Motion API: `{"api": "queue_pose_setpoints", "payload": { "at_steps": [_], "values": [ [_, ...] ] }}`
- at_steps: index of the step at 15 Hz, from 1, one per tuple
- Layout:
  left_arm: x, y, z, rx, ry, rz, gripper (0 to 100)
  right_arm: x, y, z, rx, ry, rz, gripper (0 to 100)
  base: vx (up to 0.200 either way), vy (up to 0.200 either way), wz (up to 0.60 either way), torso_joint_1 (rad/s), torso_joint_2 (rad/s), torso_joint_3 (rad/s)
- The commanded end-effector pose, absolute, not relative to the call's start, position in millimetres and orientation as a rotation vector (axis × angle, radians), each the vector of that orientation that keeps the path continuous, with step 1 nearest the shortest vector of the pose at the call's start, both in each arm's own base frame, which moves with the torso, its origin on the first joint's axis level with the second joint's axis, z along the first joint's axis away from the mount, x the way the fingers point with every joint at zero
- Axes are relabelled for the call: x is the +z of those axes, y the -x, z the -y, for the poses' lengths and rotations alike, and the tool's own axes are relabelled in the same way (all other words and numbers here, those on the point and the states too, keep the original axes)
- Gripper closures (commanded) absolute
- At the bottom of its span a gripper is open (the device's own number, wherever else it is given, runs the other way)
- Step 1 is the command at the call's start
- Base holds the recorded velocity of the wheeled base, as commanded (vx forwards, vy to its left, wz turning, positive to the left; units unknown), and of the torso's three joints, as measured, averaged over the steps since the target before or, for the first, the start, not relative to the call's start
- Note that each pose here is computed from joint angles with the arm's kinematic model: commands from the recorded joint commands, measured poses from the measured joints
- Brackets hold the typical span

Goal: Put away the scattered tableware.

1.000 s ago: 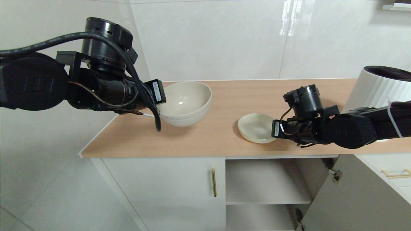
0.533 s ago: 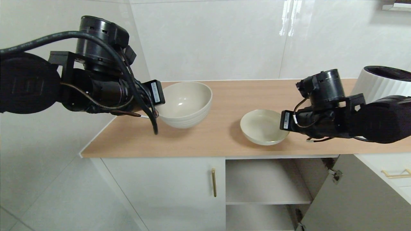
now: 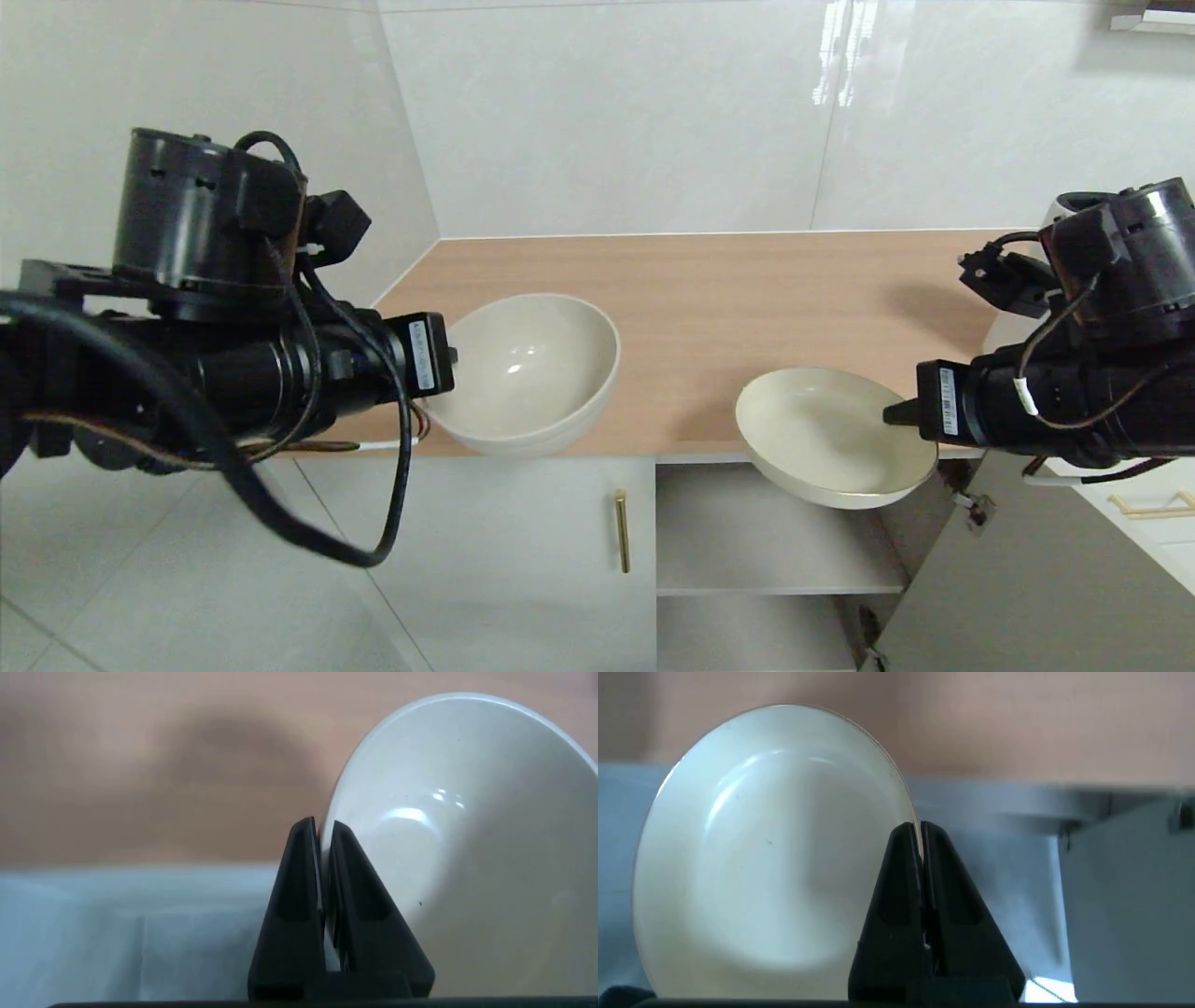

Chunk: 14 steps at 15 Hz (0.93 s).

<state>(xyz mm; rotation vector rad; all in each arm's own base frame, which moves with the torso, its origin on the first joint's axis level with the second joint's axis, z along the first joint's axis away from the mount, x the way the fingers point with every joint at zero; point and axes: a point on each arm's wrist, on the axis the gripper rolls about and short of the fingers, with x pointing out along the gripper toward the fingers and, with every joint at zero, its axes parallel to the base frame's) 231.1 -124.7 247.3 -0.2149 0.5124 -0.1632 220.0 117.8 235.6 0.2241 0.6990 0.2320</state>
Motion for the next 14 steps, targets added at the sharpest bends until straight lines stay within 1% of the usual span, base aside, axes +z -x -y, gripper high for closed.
{"api": "queue_pose_setpoints", "payload": {
  "at_steps": [1,2,4,7,11,14],
  "values": [
    [231,-205,118,-0.182,0.186,-0.555,100,230,-200,-108,0.229,-0.237,-0.715,100,0.0,0.0,0.0,0.0,0.0,0.0],
    [225,-205,118,-0.18,0.183,-0.564,100,223,-198,-107,0.223,-0.228,-0.738,100,0.0,0.0,0.0,0.0,0.0,0.0],
    [220,-208,120,-0.179,0.183,-0.567,100,211,-198,-107,0.21,-0.221,-0.772,100,0.0,0.0,0.0,0.0,0.0,0.0],
    [214,-212,123,-0.176,0.171,-0.592,100,208,-197,-106,0.206,-0.219,-0.777,100,-0.2,0.0,0.0,0.009,0.0,0.009],
    [209,-216,126,-0.173,0.161,-0.61,100,194,-208,-112,0.197,-0.21,-0.789,100,0.0,0.0,0.0,0.0,0.0,0.0],
    [207,-216,126,-0.172,0.159,-0.615,100,191,-210,-113,0.196,-0.208,-0.789,100,0.0,0.0,0.0,0.0,0.0,0.0]
  ]
}}
